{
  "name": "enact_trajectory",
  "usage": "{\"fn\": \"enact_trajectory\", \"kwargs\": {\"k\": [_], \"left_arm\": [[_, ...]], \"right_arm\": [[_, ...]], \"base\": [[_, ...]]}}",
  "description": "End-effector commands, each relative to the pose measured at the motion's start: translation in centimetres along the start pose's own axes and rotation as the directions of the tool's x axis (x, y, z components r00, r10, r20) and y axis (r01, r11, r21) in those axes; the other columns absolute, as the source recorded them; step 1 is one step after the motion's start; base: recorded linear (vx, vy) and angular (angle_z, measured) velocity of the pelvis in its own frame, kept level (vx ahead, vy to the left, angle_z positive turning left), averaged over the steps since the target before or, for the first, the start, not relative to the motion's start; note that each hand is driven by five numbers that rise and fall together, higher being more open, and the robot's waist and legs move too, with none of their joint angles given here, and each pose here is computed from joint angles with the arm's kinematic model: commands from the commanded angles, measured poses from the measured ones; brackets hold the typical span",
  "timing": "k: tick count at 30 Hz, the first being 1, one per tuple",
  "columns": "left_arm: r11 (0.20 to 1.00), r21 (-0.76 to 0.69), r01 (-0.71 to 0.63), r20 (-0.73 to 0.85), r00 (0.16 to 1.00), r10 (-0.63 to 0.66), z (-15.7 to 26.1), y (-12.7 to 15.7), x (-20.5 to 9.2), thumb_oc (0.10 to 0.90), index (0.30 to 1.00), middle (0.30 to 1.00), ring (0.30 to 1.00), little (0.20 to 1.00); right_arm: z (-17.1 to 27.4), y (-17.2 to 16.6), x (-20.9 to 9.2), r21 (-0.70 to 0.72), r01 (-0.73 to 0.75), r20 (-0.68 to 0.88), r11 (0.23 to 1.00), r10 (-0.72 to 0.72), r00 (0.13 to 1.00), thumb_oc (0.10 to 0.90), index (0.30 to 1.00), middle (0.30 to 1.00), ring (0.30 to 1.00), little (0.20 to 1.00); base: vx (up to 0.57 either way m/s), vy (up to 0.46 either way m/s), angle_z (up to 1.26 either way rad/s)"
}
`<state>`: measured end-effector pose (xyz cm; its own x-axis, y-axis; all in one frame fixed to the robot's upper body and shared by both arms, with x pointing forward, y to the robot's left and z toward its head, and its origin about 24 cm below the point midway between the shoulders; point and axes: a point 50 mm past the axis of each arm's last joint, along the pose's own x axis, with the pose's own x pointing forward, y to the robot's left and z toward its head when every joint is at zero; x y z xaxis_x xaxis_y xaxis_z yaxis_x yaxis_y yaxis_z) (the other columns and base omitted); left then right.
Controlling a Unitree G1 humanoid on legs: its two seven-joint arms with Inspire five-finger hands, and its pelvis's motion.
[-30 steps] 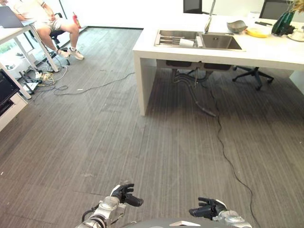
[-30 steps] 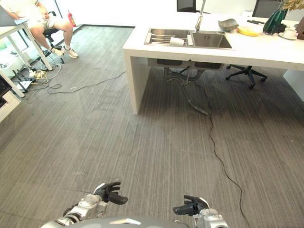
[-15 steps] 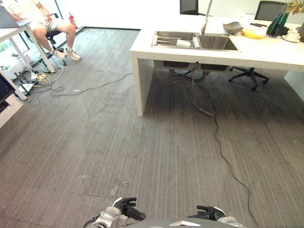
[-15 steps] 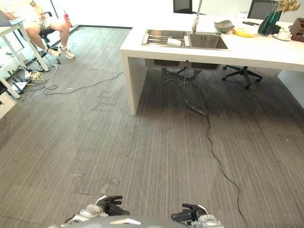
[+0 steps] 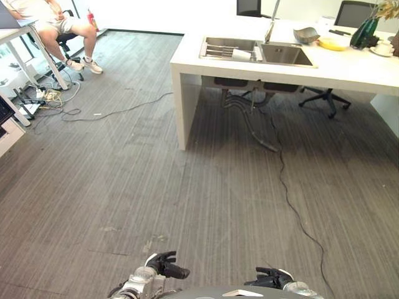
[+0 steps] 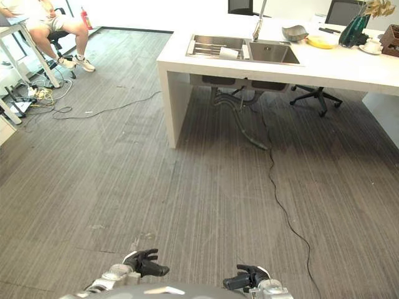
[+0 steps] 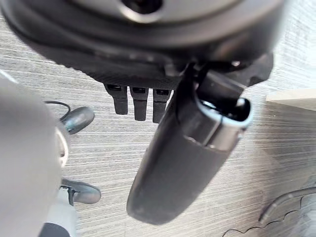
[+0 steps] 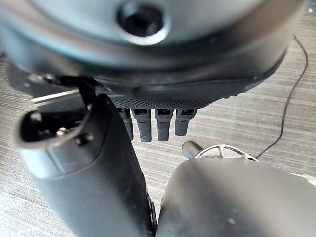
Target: Place the dishes in the dishwasher.
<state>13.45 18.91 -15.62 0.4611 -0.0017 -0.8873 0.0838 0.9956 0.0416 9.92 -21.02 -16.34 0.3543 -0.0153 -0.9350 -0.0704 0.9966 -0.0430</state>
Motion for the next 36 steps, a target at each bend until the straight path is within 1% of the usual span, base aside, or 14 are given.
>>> {"fn": "enact_trajectory", "kwargs": {"k": [1, 5, 11, 13, 15, 18, 21, 22, 26, 28, 29, 31, 35, 36], "left_arm": [[0.998, 0.052, 0.039, 0.181, 0.982, -0.048, 6.1, -1.7, 0.6, 0.8, 0.9, 0.9, 0.9, 0.9], [0.997, 0.074, 0.037, 0.19, 0.98, -0.05, 6.9, -1.9, 0.7, 0.8, 0.9, 0.9, 0.9, 0.9], [0.995, 0.08, 0.058, 0.234, 0.969, -0.075, 8.3, -2.4, 0.6, 0.8, 0.9, 0.9, 0.9, 0.9], [0.995, 0.086, 0.049, 0.303, 0.95, -0.073, 10.4, -2.3, 0.4, 0.8, 0.9, 0.9, 0.9, 0.9], [0.995, 0.087, 0.049, 0.302, 0.95, -0.073, 10.4, -2.3, 0.4, 0.8, 0.9, 0.9, 0.9, 0.9], [0.993, 0.073, 0.096, 0.301, 0.947, -0.114, 10.0, -3.2, 0.3, 0.8, 0.9, 0.9, 0.9, 0.9], [0.993, 0.056, 0.108, 0.283, 0.952, -0.119, 9.4, -3.5, 0.4, 0.8, 0.9, 0.9, 0.9, 0.9], [0.993, 0.033, 0.112, 0.266, 0.957, -0.117, 8.9, -3.7, 0.5, 0.8, 0.9, 0.9, 0.9, 0.9], [0.993, 0.009, 0.121, 0.266, 0.957, -0.119, 8.7, -3.8, 0.5, 0.8, 0.9, 0.9, 0.9, 0.9], [0.994, -0.012, 0.106, 0.319, 0.943, -0.097, 10.6, -3.6, 0.3, 0.8, 0.9, 0.9, 0.9, 0.9], [0.994, -0.013, 0.106, 0.32, 0.943, -0.096, 10.6, -3.5, 0.3, 0.8, 0.9, 0.9, 0.9, 0.9], [0.989, -0.065, 0.131, 0.351, 0.931, -0.1, 11.2, -3.6, 0.1, 0.8, 0.9, 0.9, 0.9, 0.9], [0.987, -0.107, 0.119, 0.398, 0.915, -0.067, 11.7, -2.8, -0.3, 0.8, 0.9, 0.9, 0.9, 0.9], [0.987, -0.121, 0.106, 0.432, 0.901, -0.043, 12.5, -2.1, -0.6, 0.8, 0.9, 0.9, 0.9, 0.9]], "right_arm": [[5.0, -1.3, 0.2, 0.057, 0.032, 0.135, 0.998, -0.039, 0.99, 0.8, 0.9, 0.9, 0.9, 0.9], [5.9, -0.5, 0.3, 0.087, 0.001, 0.156, 0.996, -0.014, 0.988, 0.8, 0.9, 0.9, 0.9, 0.9], [6.8, -0.5, 0.3, 0.108, -0.003, 0.195, 0.994, -0.018, 0.981, 0.8, 0.9, 0.9, 0.9, 0.9], [5.6, -0.7, 0.2, 0.149, 0.005, 0.166, 0.989, -0.03, 0.986, 0.8, 0.9, 0.9, 0.9, 0.9], [5.6, -0.7, 0.2, 0.149, 0.004, 0.165, 0.989, -0.029, 0.986, 0.8, 0.9, 0.9, 0.9, 0.9], [2.7, -1.0, 0.1, 0.188, 0.016, 0.088, 0.982, -0.033, 0.996, 0.8, 0.9, 0.9, 0.9, 0.9], [1.7, -1.8, -0.1, 0.193, 0.039, 0.059, 0.98, -0.052, 0.997, 0.8, 0.9, 0.9, 0.9, 0.9], [1.2, -2.7, -0.2, 0.18, 0.067, 0.038, 0.981, -0.075, 0.996, 0.8, 0.9, 0.9, 0.9, 0.9], [0.5, -3.6, -0.5, 0.112, 0.093, 0.008, 0.989, -0.095, 0.995, 0.8, 0.9, 0.9, 0.9, 0.9], [1.3, -4.2, -0.6, 0.068, 0.116, 0.024, 0.991, -0.117, 0.993, 0.8, 0.9, 0.9, 0.9, 0.9], [1.3, -4.2, -0.6, 0.067, 0.115, 0.025, 0.991, -0.117, 0.993, 0.8, 0.9, 0.9, 0.9, 0.9], [1.6, -4.3, -0.6, 0.001, 0.112, 0.025, 0.994, -0.112, 0.993, 0.8, 0.9, 0.9, 0.9, 0.9], [2.4, -3.9, -0.5, 0.001, 0.088, 0.075, 0.996, -0.088, 0.993, 0.8, 0.9, 0.9, 0.9, 0.9], [2.2, -3.5, -0.5, -0.002, 0.079, 0.078, 0.997, -0.079, 0.994, 0.8, 0.9, 0.9, 0.9, 0.9]], "base": [[0.05, 0.226, -0.03], [0.11, 0.223, 0.06], [0.13, -0.124, 0.03], [0.3, -0.224, 0.26], [0.22, -0.107, 0.71], [0.45, -0.2, 0.37], [0.52, -0.347, 0.24], [0.26, -0.216, 0.29], [0.37, -0.454, 0.03], [0.15, -0.348, -0.14], [0.16, -0.225, -0.18], [0.34, -0.185, -0.15], [0.37, -0.01, -0.51], [0.42, 0.006, -0.34]]}}
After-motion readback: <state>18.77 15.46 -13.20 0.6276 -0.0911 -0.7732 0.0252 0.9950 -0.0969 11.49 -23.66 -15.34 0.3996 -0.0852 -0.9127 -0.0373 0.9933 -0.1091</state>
